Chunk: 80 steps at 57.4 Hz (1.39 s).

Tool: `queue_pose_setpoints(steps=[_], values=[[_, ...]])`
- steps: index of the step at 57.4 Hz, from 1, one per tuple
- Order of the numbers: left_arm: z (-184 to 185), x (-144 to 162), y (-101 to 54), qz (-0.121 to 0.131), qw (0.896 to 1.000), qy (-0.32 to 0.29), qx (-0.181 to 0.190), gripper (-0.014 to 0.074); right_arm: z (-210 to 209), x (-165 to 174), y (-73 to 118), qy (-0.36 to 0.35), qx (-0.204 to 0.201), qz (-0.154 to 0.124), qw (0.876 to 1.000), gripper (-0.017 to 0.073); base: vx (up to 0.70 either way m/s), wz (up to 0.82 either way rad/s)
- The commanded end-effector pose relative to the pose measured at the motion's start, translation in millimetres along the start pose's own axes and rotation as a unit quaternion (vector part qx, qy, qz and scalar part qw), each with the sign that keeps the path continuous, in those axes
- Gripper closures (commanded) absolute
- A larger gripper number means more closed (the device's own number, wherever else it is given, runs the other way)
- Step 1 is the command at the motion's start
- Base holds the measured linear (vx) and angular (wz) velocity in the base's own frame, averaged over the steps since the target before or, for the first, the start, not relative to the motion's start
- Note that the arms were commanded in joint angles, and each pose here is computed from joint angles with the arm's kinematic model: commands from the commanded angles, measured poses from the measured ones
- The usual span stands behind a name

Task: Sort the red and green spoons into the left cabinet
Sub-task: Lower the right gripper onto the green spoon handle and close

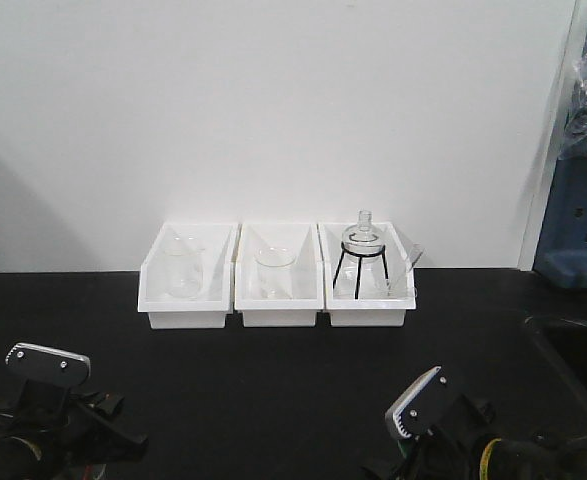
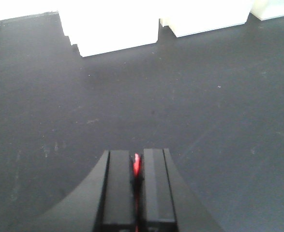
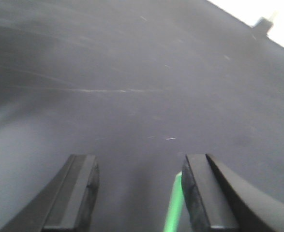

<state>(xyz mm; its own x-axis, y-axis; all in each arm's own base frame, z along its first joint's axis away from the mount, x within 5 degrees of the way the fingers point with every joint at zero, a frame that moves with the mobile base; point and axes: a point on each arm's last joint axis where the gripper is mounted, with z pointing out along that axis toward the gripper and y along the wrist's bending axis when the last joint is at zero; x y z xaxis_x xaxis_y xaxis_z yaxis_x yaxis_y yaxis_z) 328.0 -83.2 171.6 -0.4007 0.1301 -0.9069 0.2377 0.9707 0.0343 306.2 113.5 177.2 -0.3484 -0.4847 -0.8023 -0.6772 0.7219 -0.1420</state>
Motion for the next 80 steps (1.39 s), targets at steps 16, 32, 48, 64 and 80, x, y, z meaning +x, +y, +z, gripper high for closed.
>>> queue_pose_setpoints(steps=[16,32,48,64,80], values=[[-6,-28,-0.2,-0.004,0.997,-0.075,-0.002,0.0440,10,-3,-8.9,0.012,0.018,0.001,1.000,0.0113,0.00,0.00],[-6,-27,-0.2,-0.004,0.997,-0.075,-0.002,0.0440,10,-7,-6.0,-0.009,0.002,0.001,1.000,0.0299,0.00,0.00],[-5,-25,-0.3,-0.003,0.998,-0.069,-0.002,0.0440,9,-10,-4.5,-0.026,-0.008,0.002,1.000,0.0575,0.00,0.00],[-19,-43,0.6,-0.004,0.995,-0.102,-0.003,0.0440,-10,-28,-7.1,-0.055,0.012,-0.009,0.998,0.0568,0.00,0.00],[-68,-83,2.5,-0.007,0.989,-0.149,-0.001,0.0489,-53,-63,-9.4,-0.140,0.039,0.090,0.985,0.0568,0.00,0.00]])
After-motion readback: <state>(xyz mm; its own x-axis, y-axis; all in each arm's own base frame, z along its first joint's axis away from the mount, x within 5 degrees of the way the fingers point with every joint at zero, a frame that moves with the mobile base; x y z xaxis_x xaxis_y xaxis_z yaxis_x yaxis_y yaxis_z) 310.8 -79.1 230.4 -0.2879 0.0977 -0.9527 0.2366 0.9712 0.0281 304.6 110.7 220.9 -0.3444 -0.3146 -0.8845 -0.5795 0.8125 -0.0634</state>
